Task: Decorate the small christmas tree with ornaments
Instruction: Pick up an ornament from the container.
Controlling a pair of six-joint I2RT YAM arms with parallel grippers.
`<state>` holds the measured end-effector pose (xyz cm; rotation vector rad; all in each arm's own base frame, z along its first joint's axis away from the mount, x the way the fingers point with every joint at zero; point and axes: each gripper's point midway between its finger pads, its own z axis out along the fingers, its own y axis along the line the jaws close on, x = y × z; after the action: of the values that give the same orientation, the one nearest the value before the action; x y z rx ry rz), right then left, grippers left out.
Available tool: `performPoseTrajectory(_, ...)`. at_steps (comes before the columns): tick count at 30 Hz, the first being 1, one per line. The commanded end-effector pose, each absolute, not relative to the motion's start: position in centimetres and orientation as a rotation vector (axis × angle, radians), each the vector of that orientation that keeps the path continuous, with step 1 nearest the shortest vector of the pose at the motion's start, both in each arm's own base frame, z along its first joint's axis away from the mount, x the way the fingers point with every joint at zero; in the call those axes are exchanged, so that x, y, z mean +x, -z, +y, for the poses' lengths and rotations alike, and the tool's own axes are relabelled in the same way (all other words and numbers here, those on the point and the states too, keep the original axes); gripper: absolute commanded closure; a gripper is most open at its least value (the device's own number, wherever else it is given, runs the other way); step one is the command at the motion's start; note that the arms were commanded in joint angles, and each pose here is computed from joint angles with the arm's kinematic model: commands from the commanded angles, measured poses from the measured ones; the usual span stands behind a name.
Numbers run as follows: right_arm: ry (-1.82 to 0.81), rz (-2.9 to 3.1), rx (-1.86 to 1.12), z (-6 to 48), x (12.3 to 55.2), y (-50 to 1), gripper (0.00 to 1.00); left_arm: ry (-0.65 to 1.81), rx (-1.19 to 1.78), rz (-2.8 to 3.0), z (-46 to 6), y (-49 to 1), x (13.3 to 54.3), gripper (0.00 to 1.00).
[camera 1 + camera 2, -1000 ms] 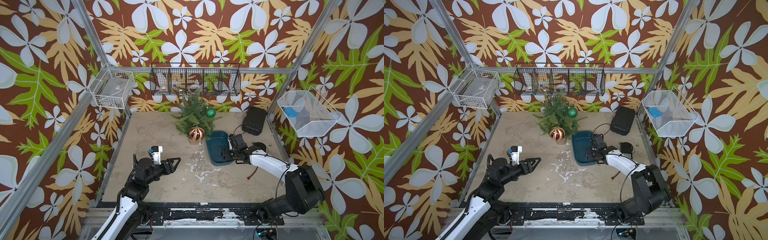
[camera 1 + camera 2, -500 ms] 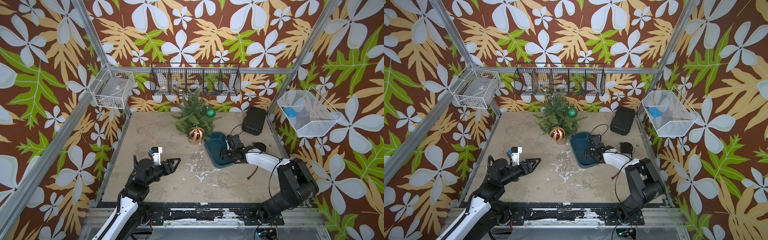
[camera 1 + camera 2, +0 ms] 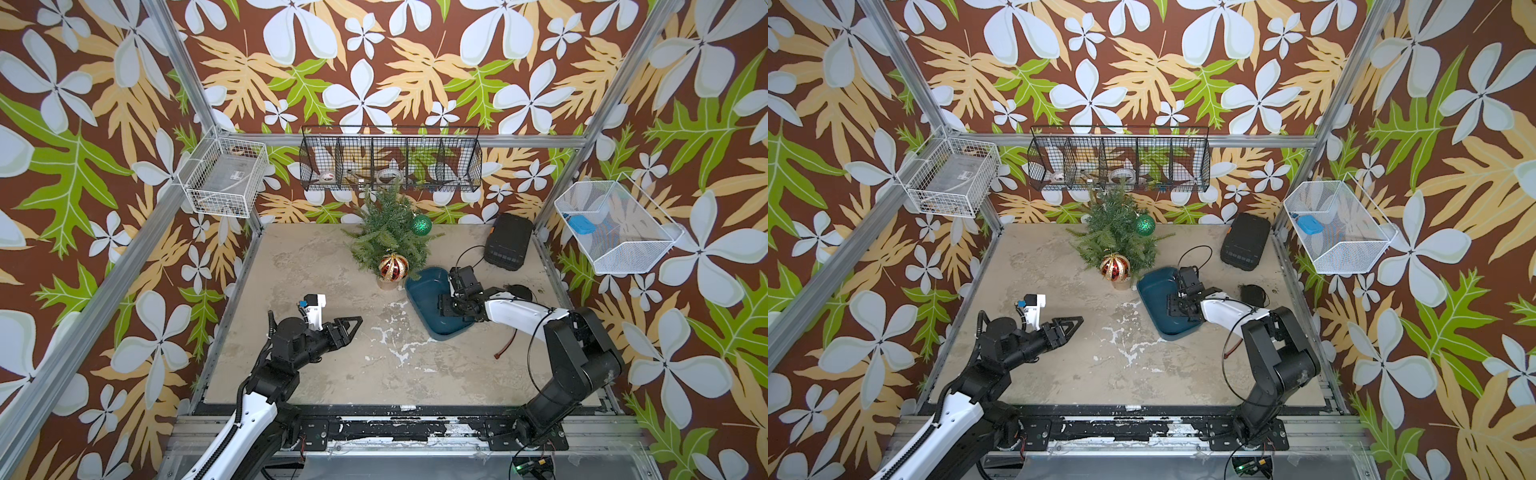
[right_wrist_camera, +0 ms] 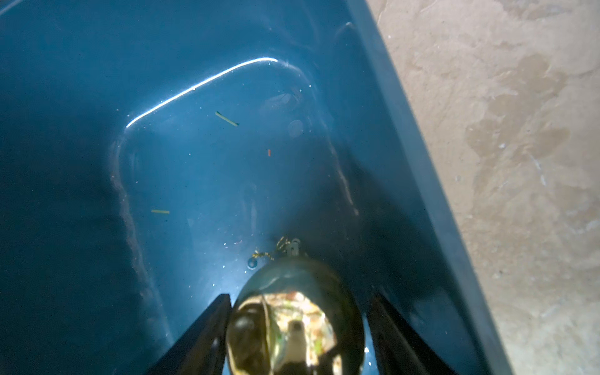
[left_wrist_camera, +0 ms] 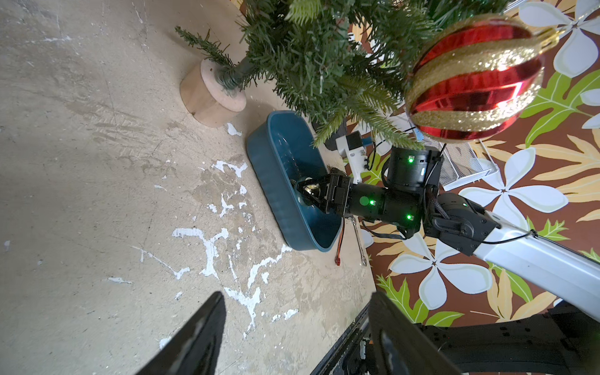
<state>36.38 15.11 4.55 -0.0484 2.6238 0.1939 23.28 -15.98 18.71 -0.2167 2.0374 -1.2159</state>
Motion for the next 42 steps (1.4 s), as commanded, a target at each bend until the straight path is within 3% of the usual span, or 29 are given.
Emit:
performPoseTrajectory(1,-0.194,2.611,-0.057,15.3,36.8,-4.6,0.3,1.236,-0.198,2.003,-16.2,-19.4,23.5,0.28)
performPoseTrajectory(15,-0.19,2.622,-0.065,15.4,36.9,-4.1,0.3,1.243,-0.198,2.002,-16.2,-19.3,23.3,0.29)
performPoseTrajectory(23,-0.235,2.599,-0.065,15.8,36.8,-5.0,0.36,1.245,-0.199,1.999,-16.1,-19.4,23.2,0.29)
performPoseTrajectory(35,-0.478,2.444,-0.061,17.4,35.7,-11.6,0.37,1.252,-0.192,1.981,-16.2,-20.2,23.1,0.29)
performPoseTrajectory(42,-0.738,2.292,-0.095,18.1,33.4,-18.5,0.37,1.27,-0.147,1.935,-16.5,-22.5,23.4,0.29)
